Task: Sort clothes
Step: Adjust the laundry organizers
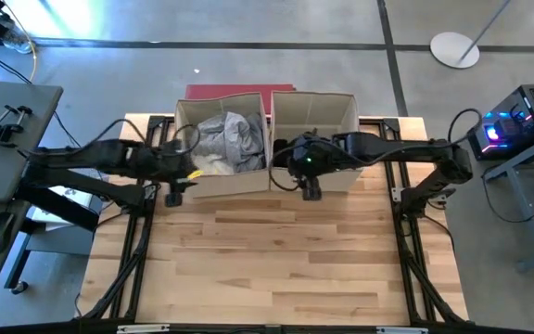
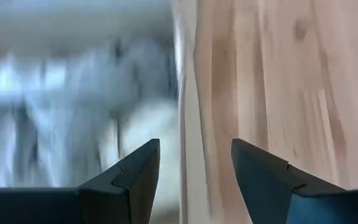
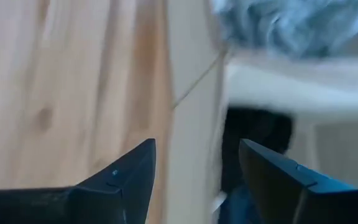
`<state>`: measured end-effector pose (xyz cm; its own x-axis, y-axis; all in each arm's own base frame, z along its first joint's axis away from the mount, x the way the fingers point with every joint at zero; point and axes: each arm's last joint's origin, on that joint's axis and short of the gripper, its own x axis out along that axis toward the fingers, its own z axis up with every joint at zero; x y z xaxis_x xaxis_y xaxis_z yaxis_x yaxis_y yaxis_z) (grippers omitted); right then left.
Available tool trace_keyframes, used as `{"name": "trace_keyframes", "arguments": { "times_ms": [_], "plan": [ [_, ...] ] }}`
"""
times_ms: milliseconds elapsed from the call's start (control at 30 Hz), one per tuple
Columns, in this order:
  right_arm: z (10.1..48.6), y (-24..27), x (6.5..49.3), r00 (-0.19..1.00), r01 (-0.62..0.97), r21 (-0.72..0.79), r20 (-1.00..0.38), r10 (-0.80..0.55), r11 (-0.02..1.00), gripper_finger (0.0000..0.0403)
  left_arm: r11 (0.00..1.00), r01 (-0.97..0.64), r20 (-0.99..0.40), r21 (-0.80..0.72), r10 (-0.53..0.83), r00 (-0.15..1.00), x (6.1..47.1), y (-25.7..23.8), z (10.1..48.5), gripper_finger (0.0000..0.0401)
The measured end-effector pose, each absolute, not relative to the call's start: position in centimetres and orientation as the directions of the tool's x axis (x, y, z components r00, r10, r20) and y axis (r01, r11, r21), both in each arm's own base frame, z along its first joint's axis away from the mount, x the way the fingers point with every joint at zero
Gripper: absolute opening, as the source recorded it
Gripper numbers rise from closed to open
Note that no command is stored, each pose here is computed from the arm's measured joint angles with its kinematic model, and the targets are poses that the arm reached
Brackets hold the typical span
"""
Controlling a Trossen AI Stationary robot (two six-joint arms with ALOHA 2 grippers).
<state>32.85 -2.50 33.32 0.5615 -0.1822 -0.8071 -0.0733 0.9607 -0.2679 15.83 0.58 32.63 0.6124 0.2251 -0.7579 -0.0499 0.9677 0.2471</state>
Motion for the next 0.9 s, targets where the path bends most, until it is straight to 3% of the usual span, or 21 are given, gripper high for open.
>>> {"name": "trace_keyframes", "arguments": {
  "times_ms": [167,333,533,633,733,900],
  "plan": [
    [33.3,-0.9,30.6,0.448,-0.025,-0.155,-0.885,-0.127,0.988,0.0219,0.981,-0.152,-0.881,0.117,0.174,0.44,12.0,-0.4,33.1,0.0182],
    [31.9,0.4,29.7,0.388,0.003,-0.05,-0.92,-0.048,0.999,0.022,0.982,-0.184,-0.907,0.036,0.11,0.406,10.9,-1.1,32.3,0.0157],
    [27.8,0.8,29.2,0.306,0.039,-0.018,-0.952,-0.029,0.999,0.022,0.943,-0.189,-0.86,0.276,0.329,0.389,12.1,-0.4,28.5,0.0121],
    [25.5,-0.2,28.6,0.247,0.119,-0.166,-0.95,-0.191,0.979,0.022,0.881,-0.173,-0.818,0.439,0.472,0.328,12.5,0.3,26.7,0.0109],
    [23.8,-1.3,28.0,0.198,0.175,-0.333,-0.91,-0.365,0.926,0.022,0.848,-0.161,-0.787,0.505,0.529,0.318,13.1,0.7,26.5,0.0101],
    [23.0,-2.4,28.3,0.229,0.198,-0.396,-0.871,-0.435,0.897,0.022,0.786,-0.146,-0.678,0.6,0.597,0.429,14.7,1.1,27.3,0.0094]
  ]
}}
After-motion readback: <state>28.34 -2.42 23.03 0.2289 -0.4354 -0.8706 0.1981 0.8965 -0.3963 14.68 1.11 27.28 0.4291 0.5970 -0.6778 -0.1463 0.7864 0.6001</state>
